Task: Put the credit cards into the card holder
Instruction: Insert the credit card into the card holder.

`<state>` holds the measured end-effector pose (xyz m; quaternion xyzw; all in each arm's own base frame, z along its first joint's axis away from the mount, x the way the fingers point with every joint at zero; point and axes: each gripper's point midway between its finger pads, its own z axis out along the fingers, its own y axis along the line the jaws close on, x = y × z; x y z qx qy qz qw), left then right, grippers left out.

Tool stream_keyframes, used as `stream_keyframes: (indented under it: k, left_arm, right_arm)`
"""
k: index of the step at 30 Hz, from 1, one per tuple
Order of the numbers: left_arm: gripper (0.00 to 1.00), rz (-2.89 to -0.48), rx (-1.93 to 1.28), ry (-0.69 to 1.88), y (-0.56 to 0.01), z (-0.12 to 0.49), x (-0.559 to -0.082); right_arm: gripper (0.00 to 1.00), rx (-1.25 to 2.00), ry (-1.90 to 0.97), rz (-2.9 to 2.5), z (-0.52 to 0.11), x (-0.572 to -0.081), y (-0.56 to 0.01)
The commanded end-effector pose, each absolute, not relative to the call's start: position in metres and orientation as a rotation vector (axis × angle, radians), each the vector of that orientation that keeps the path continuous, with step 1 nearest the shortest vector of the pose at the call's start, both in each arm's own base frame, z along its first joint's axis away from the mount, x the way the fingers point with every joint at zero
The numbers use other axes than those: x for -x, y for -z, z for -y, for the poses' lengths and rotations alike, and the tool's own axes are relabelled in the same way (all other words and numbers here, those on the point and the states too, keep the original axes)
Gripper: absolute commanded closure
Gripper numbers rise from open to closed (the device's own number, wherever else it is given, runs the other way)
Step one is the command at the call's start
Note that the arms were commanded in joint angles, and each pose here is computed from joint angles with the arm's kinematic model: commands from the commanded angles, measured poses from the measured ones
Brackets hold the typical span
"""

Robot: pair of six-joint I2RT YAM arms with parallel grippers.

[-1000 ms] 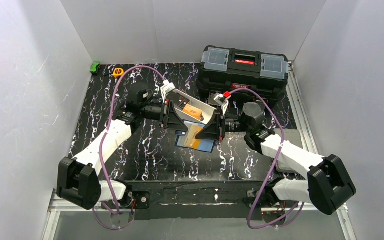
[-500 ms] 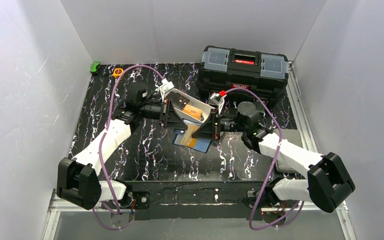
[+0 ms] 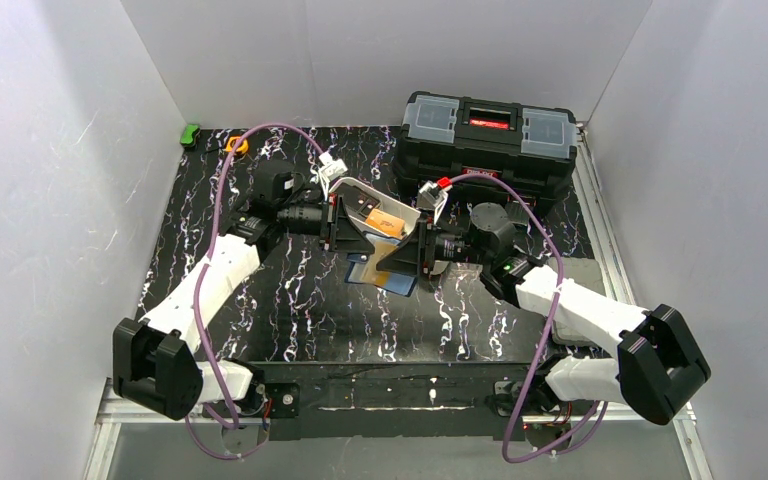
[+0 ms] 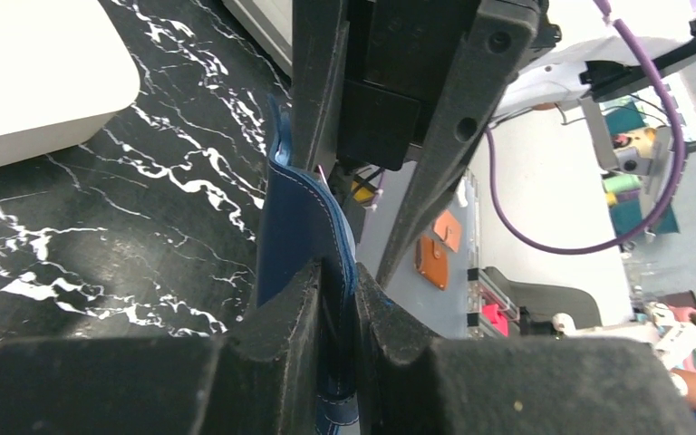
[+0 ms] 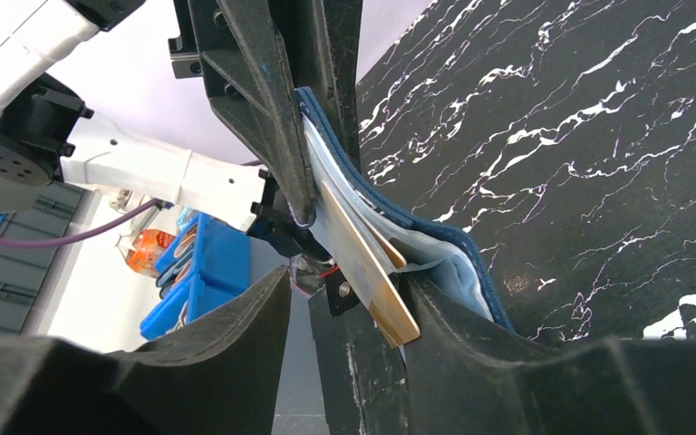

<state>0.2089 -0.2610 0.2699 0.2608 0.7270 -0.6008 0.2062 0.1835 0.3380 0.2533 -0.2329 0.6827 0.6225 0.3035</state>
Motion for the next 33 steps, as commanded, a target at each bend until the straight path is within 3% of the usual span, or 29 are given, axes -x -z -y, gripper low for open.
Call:
stream_keyframes:
  k: [1, 13, 33]
  left_arm:
    - [0.89, -2.006, -0.798, 1.642, -0.283, 0.259, -0.193]
    - [0.90, -2.017, -0.735, 1.648, -0.287, 0.260, -0.198]
    - [0.90, -1.958, -0.698, 1.563, -0.303, 0.261, -0.211]
  right_arm:
    - [0.43, 0.556, -1.610, -1.625, -0.346, -0.203, -0.309]
    - [0.34, 0.410, -1.562, -1.742, -0.351, -0.221, -0.306]
    - [0.27, 0.221, -1.503, -1.886, -0.346, -0.234, -0.304]
